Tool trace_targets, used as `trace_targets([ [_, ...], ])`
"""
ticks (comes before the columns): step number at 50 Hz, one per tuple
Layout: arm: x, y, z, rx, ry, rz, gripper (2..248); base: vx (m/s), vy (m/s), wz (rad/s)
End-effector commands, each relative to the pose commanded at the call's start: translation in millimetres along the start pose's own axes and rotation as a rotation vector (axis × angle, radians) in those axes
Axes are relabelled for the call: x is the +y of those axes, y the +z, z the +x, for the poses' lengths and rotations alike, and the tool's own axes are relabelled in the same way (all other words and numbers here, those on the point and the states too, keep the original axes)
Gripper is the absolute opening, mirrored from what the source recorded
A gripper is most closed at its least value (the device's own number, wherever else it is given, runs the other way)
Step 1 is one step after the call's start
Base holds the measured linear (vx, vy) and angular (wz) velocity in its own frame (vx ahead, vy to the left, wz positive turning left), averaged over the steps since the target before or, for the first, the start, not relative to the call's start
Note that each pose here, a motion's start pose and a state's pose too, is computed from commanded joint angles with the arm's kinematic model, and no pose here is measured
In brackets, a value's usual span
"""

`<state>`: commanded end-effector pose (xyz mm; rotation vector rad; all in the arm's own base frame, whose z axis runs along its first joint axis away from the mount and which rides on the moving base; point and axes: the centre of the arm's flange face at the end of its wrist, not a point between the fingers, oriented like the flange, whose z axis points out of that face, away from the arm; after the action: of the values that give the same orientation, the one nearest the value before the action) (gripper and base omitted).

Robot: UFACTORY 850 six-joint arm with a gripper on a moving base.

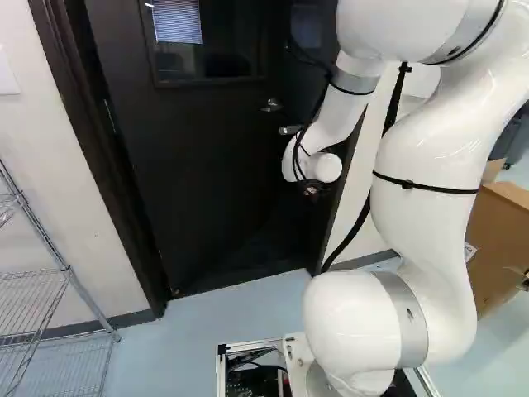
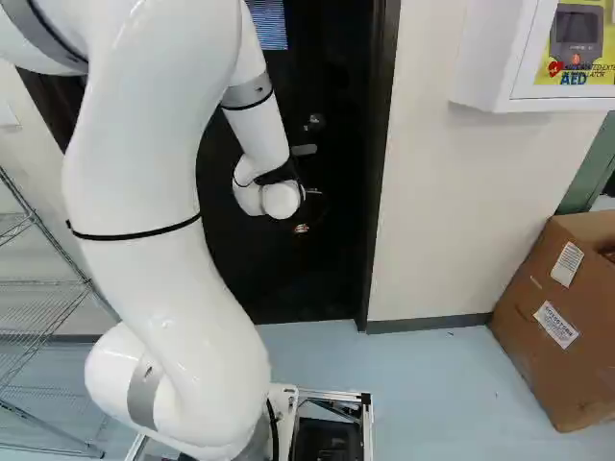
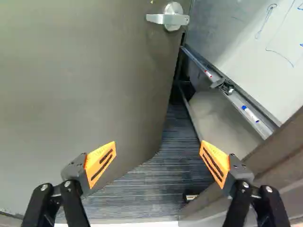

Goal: Open the door and move inside

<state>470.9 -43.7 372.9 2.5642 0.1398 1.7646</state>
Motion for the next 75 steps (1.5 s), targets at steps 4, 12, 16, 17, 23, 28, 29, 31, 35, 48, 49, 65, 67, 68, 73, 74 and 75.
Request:
trace_targets([
  [4,0.3,-8,-2.9,-0.008,0.012,-0.013,247,0.0,0.0,0.0],
  [12,0.8,-23,-8.7,-0.022,0.034,-0.037,247,0.0,0.0,0.0],
  [16,0.9,-31,-11.6,-0.027,0.045,-0.049,247,0.0,0.0,0.0],
  [17,1.0,-33,-12.3,-0.029,0.048,-0.051,247,0.0,0.0,0.0],
  [23,1.1,-45,-16.7,-0.036,0.063,-0.068,247,0.0,0.0,0.0],
  [28,1.1,-55,-20.4,-0.041,0.076,-0.082,247,0.0,0.0,0.0],
  [29,1.1,-56,-21.1,-0.041,0.078,-0.085,247,0.0,0.0,0.0],
  [31,1.0,-60,-22.5,-0.043,0.082,-0.089,247,0.0,0.0,0.0],
  [35,0.8,-68,-25.5,-0.045,0.086,-0.095,247,0.0,0.0,0.0],
  [48,0.6,-93,-35.2,-0.048,0.094,-0.109,247,0.0,0.0,0.0],
  [49,0.6,-95,-35.9,-0.048,0.094,-0.11,247,0.0,0.0,0.0],
  [65,0.2,-108,-41.4,-0.049,0.097,-0.117,247,0.0,0.0,0.0],
  [67,0.2,-108,-41.4,-0.049,0.097,-0.117,247,0.0,0.0,0.0],
  [68,0.2,-108,-41.4,-0.049,0.097,-0.117,247,0.0,0.0,0.0],
  [73,0.2,-108,-41.4,-0.049,0.097,-0.117,247,0.0,0.0,0.0],
  [74,0.2,-108,-41.4,-0.049,0.097,-0.117,247,0.0,0.0,0.0],
  [75,0.2,-108,-41.4,-0.049,0.097,-0.117,247,0.0,0.0,0.0],
])
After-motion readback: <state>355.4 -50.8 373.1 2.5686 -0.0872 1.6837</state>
